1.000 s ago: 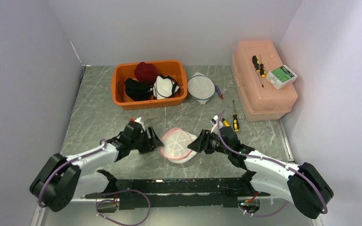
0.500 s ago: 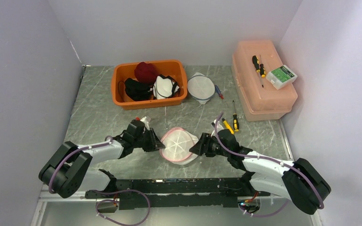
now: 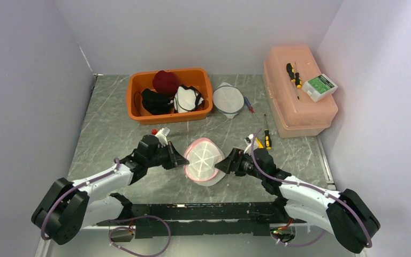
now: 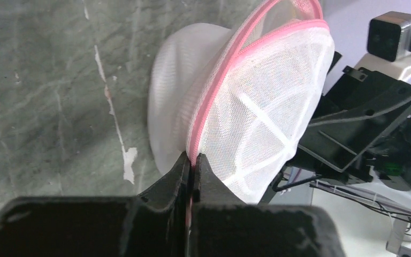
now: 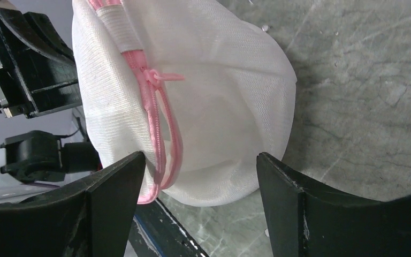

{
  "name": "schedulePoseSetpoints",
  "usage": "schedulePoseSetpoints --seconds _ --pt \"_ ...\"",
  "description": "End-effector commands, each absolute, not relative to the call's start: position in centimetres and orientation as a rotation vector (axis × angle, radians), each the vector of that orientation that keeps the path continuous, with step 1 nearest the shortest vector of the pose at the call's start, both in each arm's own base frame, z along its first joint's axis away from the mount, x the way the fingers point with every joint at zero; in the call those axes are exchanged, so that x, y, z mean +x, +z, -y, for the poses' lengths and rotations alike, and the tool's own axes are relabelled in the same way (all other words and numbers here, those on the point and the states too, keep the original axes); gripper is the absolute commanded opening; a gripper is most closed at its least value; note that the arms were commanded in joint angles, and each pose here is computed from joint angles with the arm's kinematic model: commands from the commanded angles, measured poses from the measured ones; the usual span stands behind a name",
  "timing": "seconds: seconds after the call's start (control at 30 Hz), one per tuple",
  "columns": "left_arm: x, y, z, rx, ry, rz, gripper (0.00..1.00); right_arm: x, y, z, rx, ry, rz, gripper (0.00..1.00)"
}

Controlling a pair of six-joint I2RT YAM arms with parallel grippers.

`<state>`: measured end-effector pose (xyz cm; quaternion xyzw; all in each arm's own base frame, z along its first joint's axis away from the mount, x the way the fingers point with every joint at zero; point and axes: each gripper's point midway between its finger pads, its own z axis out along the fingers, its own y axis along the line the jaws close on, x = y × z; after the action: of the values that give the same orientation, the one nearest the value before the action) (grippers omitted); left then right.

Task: Unzip the laundry bag and remove the bra
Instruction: Close the laundry bag at the center of the board.

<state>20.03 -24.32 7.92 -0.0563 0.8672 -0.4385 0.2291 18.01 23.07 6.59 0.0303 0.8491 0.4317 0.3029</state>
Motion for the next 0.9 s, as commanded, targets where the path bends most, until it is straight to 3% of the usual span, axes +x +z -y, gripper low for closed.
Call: schedulePoseSetpoints --seconds 0.0,0.2,0.4,0.7,0.87 --pt "20.2 11.5 25.3 -0.120 -1.291 -2.326 0.03 18.6 9.4 -23.5 0.095 1.265 -2.100 0.82" --pt "20.3 12.1 25.5 -0.088 -1.205 -2.364 0.03 18.5 12.6 -23.6 0.074 1.336 -1.977 0.94" --pt "20.7 11.9 25.5 -0.038 -1.064 -2.415 0.03 18.2 12.9 -23.0 0.041 1.303 -1.980 1.00" --pt "20.6 11.6 26.6 0.013 -0.939 -2.463 0.03 17.2 13.3 -22.1 0.076 1.319 -1.973 1.00" --pt "20.2 10.8 27.8 0.025 -0.932 -2.487 0.03 17.5 12.5 -21.4 0.130 1.248 -2.041 0.91"
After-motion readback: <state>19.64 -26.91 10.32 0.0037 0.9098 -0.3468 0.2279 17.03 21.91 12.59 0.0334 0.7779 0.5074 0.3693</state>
